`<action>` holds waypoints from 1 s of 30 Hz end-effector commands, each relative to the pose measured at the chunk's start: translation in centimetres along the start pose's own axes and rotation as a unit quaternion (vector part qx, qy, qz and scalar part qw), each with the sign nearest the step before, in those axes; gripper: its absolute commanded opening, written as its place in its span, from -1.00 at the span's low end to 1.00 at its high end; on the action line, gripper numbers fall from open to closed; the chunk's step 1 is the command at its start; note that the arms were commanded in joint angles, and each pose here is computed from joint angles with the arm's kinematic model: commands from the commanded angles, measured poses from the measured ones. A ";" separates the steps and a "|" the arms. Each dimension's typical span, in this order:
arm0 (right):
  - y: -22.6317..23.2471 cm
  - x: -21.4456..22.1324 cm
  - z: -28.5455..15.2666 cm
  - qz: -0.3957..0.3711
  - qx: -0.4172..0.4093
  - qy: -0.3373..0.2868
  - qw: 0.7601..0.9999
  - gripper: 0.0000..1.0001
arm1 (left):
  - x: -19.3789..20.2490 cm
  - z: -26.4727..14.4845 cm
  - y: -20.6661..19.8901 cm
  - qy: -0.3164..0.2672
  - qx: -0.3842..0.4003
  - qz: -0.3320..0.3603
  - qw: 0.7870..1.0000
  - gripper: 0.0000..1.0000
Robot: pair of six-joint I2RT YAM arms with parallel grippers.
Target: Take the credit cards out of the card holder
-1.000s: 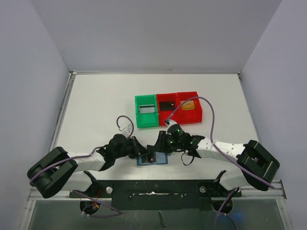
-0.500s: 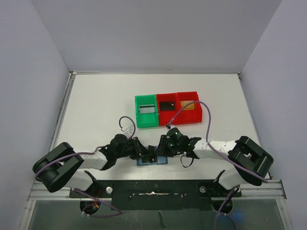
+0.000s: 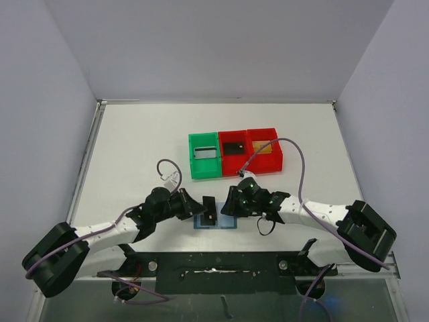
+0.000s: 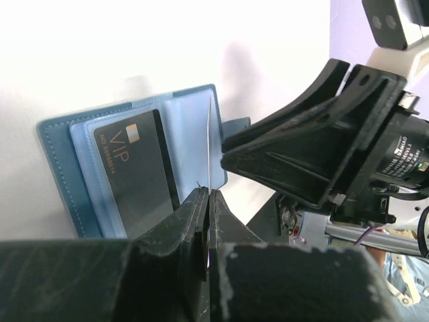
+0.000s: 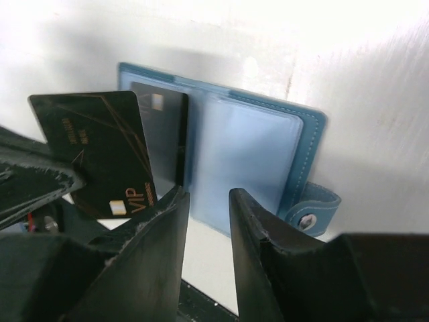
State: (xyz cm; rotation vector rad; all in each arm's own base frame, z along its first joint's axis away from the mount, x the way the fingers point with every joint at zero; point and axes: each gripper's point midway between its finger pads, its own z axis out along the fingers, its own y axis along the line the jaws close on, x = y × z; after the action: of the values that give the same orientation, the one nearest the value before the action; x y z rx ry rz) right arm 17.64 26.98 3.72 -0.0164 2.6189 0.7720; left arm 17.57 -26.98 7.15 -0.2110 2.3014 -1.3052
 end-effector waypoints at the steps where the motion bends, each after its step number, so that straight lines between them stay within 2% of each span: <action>1: 3.7 -3.4 -2.4 -0.018 -0.069 -0.069 0.995 -0.33 | -1.8 -1.1 0.3 -0.036 -0.024 0.021 0.999 -1.00; 6: 5.7 -3.6 -2.5 -0.028 -0.115 -0.063 0.991 -0.27 | -2.7 -2.4 1.5 -0.060 -0.054 0.017 0.997 -1.00; 12: 7.2 -2.4 -0.6 -0.032 -0.142 -0.018 0.989 -0.28 | -4.2 -4.0 1.6 -0.104 -0.064 0.013 0.992 -1.00; 21: 7.6 -1.5 1.2 -0.056 -0.131 0.015 0.990 -0.28 | -4.6 -5.0 1.8 -0.125 -0.063 0.009 0.990 -1.00; 24: 5.4 -1.6 2.0 -0.055 -0.077 0.011 0.995 -0.24 | -4.6 -5.0 1.7 -0.126 -0.060 0.009 0.990 -1.00; 28: 0.8 -0.8 3.1 -0.052 0.018 0.035 0.998 -0.24 | -4.7 -5.0 1.1 -0.122 -0.047 0.014 0.991 -1.00; 30: -0.3 -0.3 3.0 -0.058 0.036 0.042 0.997 -0.23 | -4.6 -5.0 0.8 -0.120 -0.040 0.017 0.992 -1.00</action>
State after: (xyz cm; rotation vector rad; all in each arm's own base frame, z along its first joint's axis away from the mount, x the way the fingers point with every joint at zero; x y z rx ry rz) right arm 18.73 30.86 3.09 -0.1790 2.6420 0.8417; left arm 18.81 -20.56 8.51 -0.3733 2.2051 -1.0600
